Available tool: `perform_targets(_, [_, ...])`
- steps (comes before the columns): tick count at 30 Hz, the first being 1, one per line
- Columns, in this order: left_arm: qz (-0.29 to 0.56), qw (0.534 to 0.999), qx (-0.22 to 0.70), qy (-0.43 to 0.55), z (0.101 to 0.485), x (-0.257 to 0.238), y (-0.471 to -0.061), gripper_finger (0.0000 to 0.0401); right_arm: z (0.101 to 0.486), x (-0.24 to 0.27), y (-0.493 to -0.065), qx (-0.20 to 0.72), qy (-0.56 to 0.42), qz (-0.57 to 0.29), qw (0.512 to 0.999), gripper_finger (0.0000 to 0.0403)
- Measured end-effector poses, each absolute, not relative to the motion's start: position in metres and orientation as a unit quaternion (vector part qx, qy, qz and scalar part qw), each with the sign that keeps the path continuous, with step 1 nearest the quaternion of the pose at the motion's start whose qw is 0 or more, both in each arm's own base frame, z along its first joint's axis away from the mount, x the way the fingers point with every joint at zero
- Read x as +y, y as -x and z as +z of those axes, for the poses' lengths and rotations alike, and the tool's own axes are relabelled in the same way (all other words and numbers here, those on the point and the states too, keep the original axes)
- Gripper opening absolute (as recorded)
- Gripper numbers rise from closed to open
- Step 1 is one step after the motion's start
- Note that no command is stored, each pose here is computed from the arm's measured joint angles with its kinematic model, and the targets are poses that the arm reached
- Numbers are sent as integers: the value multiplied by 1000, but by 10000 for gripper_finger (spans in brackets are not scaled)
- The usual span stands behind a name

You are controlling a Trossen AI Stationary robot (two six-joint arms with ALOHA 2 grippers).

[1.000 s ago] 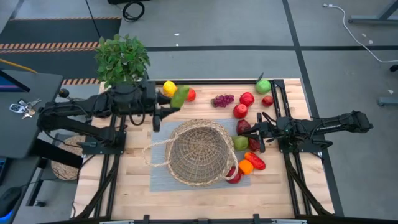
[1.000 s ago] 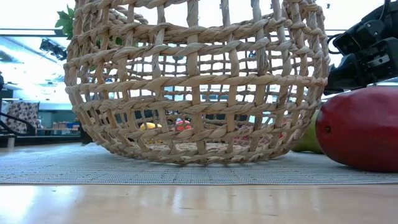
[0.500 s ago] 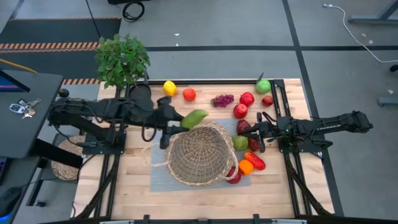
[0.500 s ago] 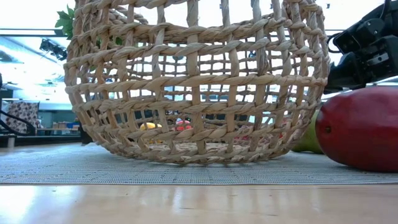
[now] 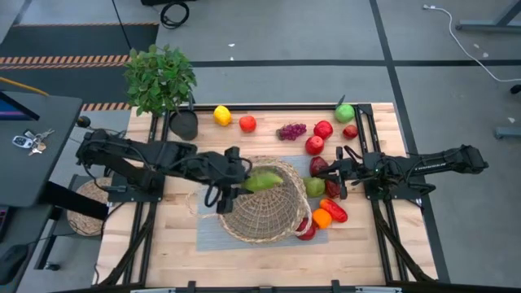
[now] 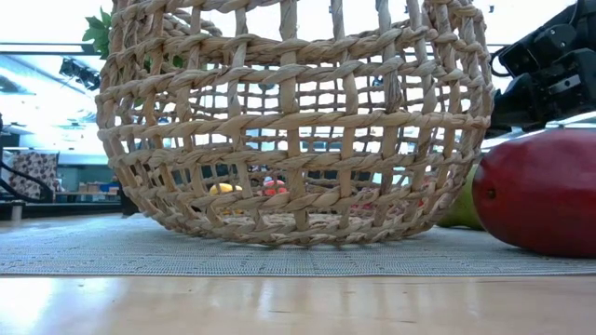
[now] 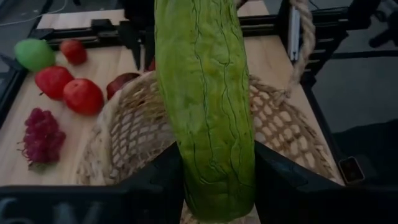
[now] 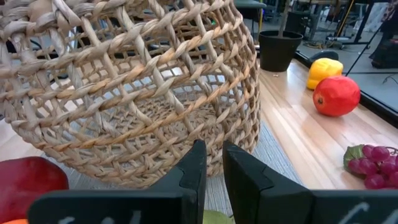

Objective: Build produce basket
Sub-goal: Put the cucumber into the basket

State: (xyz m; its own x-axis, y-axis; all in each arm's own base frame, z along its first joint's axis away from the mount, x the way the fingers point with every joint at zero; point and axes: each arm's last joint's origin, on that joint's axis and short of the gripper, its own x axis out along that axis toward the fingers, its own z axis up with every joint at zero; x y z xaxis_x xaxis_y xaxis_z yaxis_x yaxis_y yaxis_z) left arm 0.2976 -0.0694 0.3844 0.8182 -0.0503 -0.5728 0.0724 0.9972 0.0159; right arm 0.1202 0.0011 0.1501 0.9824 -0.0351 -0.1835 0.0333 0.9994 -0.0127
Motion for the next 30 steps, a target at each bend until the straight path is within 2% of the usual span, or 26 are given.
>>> perform_targets(8, [-28, 953, 300, -20, 385, -71, -297, 151, 150, 1, -120, 93, 5, -17, 996, 61])
perform_targets(11, [-31, 947, 314, -54, 382, -70, -295, 151, 150, 1, -120, 93, 5, -17, 996, 61])
perform_targets(19, [-14, 880, 349, -322, 377, -70, -287, 151, 150, 1, -120, 93, 5, -17, 996, 61])
perform_targets(26, [-34, 805, 349, -479, 378, -68, -287, 151, 150, 1, -120, 93, 5, -17, 996, 61])
perform_targets(30, [-31, 747, 350, -565, 380, -66, -288, 151, 150, 1, -120, 93, 5, -17, 996, 61])
